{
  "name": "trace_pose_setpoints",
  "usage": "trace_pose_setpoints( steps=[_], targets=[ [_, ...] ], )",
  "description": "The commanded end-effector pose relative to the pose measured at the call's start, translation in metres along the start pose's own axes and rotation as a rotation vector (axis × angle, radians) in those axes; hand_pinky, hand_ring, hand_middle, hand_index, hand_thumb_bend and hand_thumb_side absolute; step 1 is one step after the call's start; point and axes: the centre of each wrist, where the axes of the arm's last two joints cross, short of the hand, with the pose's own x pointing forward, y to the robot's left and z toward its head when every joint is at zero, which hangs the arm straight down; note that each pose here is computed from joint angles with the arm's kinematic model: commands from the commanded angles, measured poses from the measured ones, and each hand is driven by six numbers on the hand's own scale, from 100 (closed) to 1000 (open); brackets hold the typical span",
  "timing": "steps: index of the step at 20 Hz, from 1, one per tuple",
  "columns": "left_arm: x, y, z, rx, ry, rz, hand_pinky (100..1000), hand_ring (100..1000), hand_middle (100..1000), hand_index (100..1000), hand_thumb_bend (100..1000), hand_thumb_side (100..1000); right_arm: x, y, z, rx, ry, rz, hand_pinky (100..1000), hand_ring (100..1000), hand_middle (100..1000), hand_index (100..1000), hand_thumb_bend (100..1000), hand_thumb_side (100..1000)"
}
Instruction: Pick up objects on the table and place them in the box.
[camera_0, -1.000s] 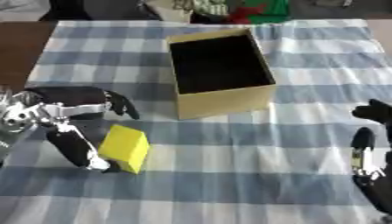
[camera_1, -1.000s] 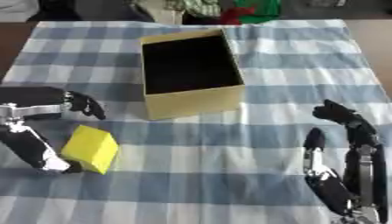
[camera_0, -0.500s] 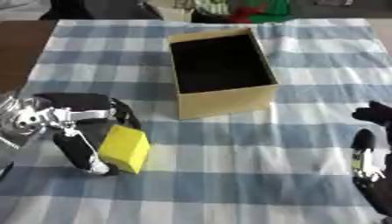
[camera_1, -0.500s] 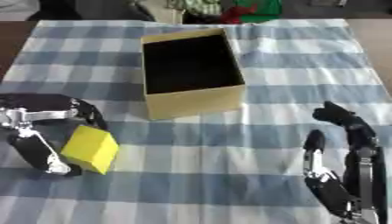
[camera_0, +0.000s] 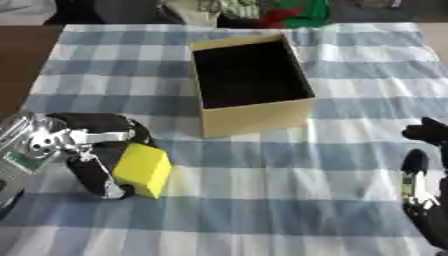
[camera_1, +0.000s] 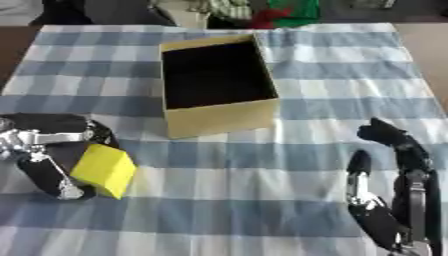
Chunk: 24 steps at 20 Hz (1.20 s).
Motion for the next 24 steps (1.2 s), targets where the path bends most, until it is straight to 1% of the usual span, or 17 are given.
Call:
trace_pose_setpoints(
  steps=[1,2,5,10,15,17,20,24],
  targets=[
    [0.002,0.009,0.009,0.046,0.007,-0.006,865,744,609,686,341,100,0.002,-0.003,-0.004,-0.007,-0.013,0.009,926,701,674,846,100,611],
    [0.003,0.009,0.010,0.049,0.006,-0.005,860,733,593,669,330,100,0.002,-0.003,-0.004,-0.007,-0.012,0.009,927,701,674,846,100,612],
    [0.006,0.013,0.016,0.069,0.001,-0.009,852,717,576,655,312,100,0.002,-0.003,-0.003,-0.005,-0.003,0.011,928,702,674,847,100,614],
    [0.012,0.026,0.037,0.149,-0.024,-0.017,854,712,581,663,250,100,0.002,-0.004,-0.002,-0.002,0.003,0.014,929,702,674,847,100,613],
    [0.017,0.046,0.068,0.266,-0.048,-0.025,854,699,577,659,195,100,0.002,-0.005,-0.002,-0.001,0.000,0.013,930,702,674,847,100,614],
    [0.018,0.055,0.077,0.316,-0.062,-0.018,855,696,577,657,168,100,0.002,-0.005,-0.004,0.000,-0.006,0.012,930,701,675,846,100,612],
    [0.018,0.070,0.084,0.398,-0.074,0.017,860,693,573,655,132,100,0.002,-0.006,-0.006,0.006,-0.022,0.008,929,702,675,845,100,608],
    [0.009,0.086,0.084,0.480,-0.061,0.067,858,684,564,648,116,100,0.002,-0.007,-0.009,0.015,-0.041,0.004,929,702,676,845,100,606]
  ],
)
